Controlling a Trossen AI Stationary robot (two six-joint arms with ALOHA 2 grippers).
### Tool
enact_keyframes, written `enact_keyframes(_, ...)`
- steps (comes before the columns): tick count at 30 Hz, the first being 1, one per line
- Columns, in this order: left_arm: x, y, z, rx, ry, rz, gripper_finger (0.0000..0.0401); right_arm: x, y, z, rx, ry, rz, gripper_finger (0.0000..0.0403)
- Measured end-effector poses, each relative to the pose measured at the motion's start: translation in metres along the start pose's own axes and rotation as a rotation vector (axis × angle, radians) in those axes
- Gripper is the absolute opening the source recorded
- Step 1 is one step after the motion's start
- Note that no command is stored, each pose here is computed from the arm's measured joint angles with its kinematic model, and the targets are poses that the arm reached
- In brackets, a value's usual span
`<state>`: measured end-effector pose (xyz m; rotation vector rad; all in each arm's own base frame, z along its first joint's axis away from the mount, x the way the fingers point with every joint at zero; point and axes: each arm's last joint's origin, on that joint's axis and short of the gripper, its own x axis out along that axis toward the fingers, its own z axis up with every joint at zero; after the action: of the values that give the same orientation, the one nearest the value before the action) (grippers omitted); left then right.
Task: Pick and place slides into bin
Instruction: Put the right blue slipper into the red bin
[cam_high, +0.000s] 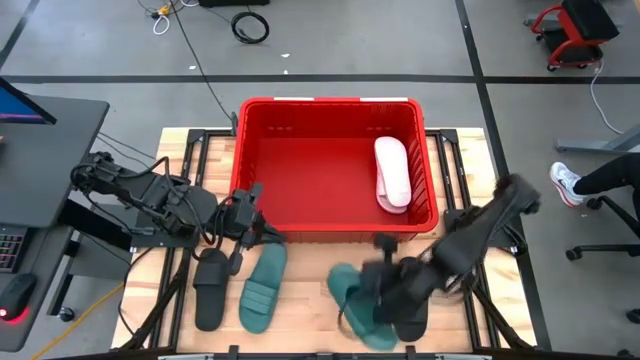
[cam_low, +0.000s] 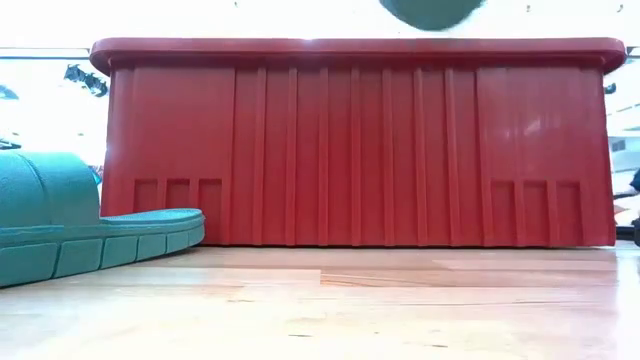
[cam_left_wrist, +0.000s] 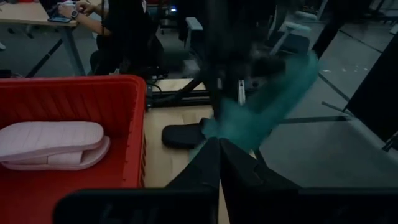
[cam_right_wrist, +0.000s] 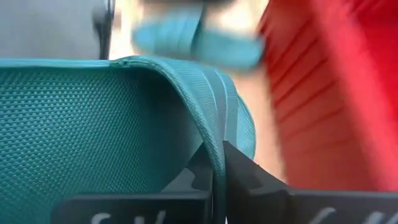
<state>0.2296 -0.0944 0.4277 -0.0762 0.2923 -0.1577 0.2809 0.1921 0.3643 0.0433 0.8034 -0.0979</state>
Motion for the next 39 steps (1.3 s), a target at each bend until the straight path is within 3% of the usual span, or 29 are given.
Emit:
enact_keyframes(6,-0.003,0.0,0.004,-0.004,-0.04,-0.007,0.0017,-0.046,-0.058,0.033,0.064,-0.281,-0.166,0.0009)
enact_keyframes(13,-0.013,0.015,0.014,0.076,-0.112,0.053,0.0006,-0.043,-0.129,0.054,0.221,-0.321,-0.401,0.0009)
enact_keyframes(16,-0.019,0.027,0.017,0.089,-0.126,0.103,0.0007,-0.028,-0.152,0.06,0.195,-0.276,-0.491,0.0009)
enact_keyframes(21,-0.026,0.043,0.019,0.129,-0.114,0.178,0.0022,0.011,-0.182,0.066,-0.029,-0.102,-0.602,0.0009)
enact_keyframes(27,-0.031,0.057,0.015,0.149,-0.061,0.238,0.0022,0.056,-0.221,0.065,-0.136,0.095,-0.698,0.0021)
enact_keyframes(34,-0.037,0.061,0.005,0.179,0.05,0.252,0.0007,0.107,-0.259,0.045,-0.274,0.337,-0.732,0.001)
enact_keyframes(39,-0.038,0.062,0.004,0.183,0.058,0.258,0.0014,0.139,-0.273,0.017,-0.335,0.407,-0.735,0.0009)
